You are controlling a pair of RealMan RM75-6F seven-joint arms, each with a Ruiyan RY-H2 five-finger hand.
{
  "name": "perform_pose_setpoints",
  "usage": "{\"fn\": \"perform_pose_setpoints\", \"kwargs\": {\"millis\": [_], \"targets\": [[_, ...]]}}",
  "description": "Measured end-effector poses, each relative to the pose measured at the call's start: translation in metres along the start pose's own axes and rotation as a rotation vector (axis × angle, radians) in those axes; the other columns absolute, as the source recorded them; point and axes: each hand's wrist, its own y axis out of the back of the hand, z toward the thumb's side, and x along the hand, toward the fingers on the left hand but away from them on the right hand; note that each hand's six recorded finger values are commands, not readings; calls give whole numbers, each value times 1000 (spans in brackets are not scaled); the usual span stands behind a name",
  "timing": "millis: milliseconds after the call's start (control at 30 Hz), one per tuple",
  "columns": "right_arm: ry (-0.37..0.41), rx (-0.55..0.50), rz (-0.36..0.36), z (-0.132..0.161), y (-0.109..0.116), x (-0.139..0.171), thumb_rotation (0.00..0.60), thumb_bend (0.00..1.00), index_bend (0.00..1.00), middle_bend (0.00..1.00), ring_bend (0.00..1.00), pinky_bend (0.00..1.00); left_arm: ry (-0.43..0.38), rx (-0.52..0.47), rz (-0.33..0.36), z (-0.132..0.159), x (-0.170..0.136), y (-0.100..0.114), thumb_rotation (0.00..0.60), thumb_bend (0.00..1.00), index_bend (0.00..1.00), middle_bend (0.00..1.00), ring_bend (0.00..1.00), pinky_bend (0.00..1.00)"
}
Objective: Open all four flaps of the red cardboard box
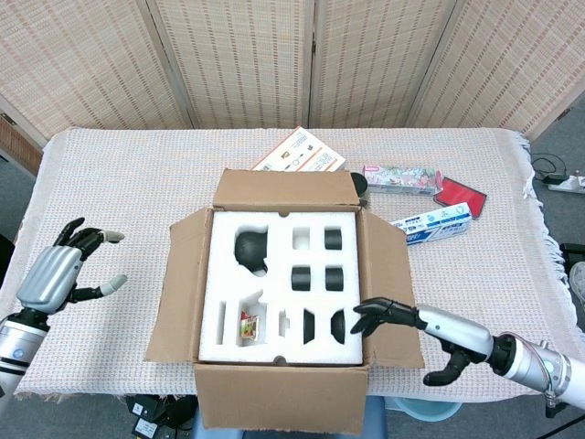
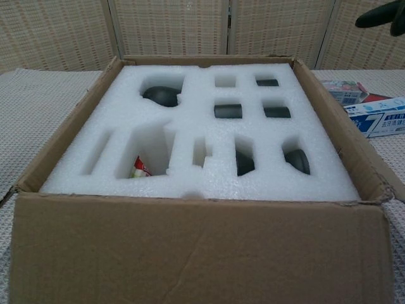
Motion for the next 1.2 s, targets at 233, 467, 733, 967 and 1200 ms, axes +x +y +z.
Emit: {"fn": "perform_pose_setpoints", "kwargs": {"millis": [233,467,733,967,1200], "targets": [[-179,475,-219,-25,24,17,193,112,0,111,170,2,69,23,40,-17,-7,-2,158,180,215,297,208,0],[-504,768,-446,-69,38,66,297,112,0,97,154,6,140,66,85,-34,-19,-6,445,180,174,273,200,0],[-769,787,-627,-115,29,129,340,112,0,97,153,6,238,97,142,-54,-47,-17,499,180,177,273,200,0],[-816,776,-693,-125,23,153,341,112,0,97,157,6,281,117,164,-56,-75,-29,507,180,179,273,200,0],[-763,756,-689,-125,23,152,341,112,0,97,155,6,282,120,188,-51,-94,-38,513,180,191,273,200,0]]}}
